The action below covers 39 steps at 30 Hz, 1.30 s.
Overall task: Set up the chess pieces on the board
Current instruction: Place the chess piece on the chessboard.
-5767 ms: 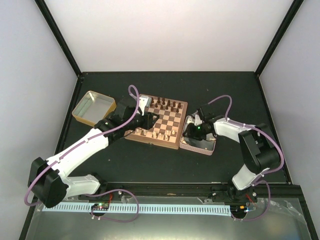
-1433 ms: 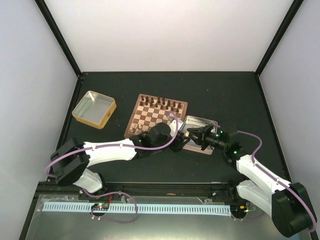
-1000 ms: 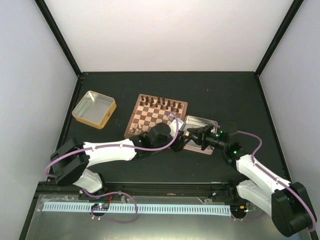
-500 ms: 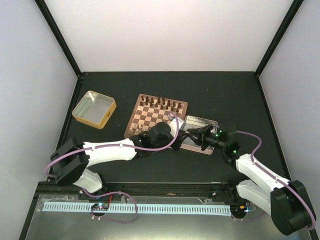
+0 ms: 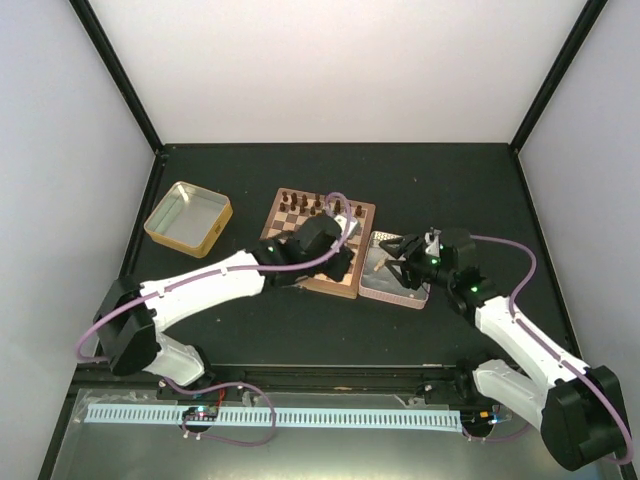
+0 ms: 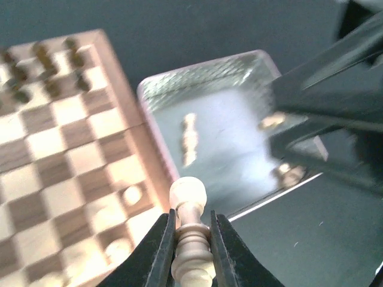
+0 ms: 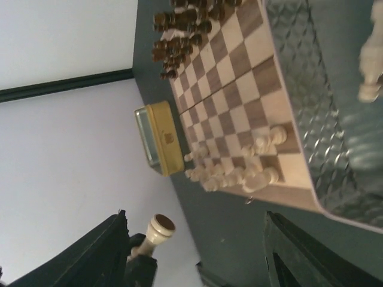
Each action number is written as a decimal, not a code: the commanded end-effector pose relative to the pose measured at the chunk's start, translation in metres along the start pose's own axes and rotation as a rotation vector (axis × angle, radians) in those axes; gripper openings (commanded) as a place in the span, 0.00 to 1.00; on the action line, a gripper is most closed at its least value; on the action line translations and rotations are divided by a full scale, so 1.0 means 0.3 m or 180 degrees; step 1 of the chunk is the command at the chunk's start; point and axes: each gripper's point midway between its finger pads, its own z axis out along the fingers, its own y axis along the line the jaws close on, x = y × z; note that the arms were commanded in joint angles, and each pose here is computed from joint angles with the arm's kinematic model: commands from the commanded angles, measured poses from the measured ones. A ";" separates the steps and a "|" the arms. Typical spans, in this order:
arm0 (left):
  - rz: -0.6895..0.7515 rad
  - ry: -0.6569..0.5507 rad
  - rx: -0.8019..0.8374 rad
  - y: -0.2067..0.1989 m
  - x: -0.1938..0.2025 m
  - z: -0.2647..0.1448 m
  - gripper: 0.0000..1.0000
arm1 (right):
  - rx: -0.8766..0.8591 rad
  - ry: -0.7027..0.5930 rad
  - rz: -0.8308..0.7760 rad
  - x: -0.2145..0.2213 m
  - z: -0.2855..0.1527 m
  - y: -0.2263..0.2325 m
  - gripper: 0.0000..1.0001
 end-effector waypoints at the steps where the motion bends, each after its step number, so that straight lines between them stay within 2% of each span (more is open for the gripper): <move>1: -0.0099 0.0919 -0.0363 0.157 0.127 -0.124 0.06 | 0.0383 -0.0422 -0.0643 -0.080 -0.033 -0.028 0.62; 7: -0.0448 0.1428 -0.0541 0.303 0.199 -0.178 0.07 | 0.0541 -0.0718 -0.0887 -0.127 -0.072 -0.019 0.62; 14: -0.0694 0.1649 -0.0881 0.440 0.228 -0.158 0.07 | 0.0602 -0.0756 -0.0931 -0.135 -0.075 -0.029 0.62; 21: -0.0808 0.1816 -0.0604 0.431 0.247 -0.083 0.10 | 0.0636 -0.0723 -0.0934 -0.136 -0.065 -0.043 0.62; 39: -0.0964 0.2014 -0.0640 0.505 0.309 0.037 0.13 | 0.0674 -0.0647 -0.0925 -0.136 -0.045 -0.055 0.62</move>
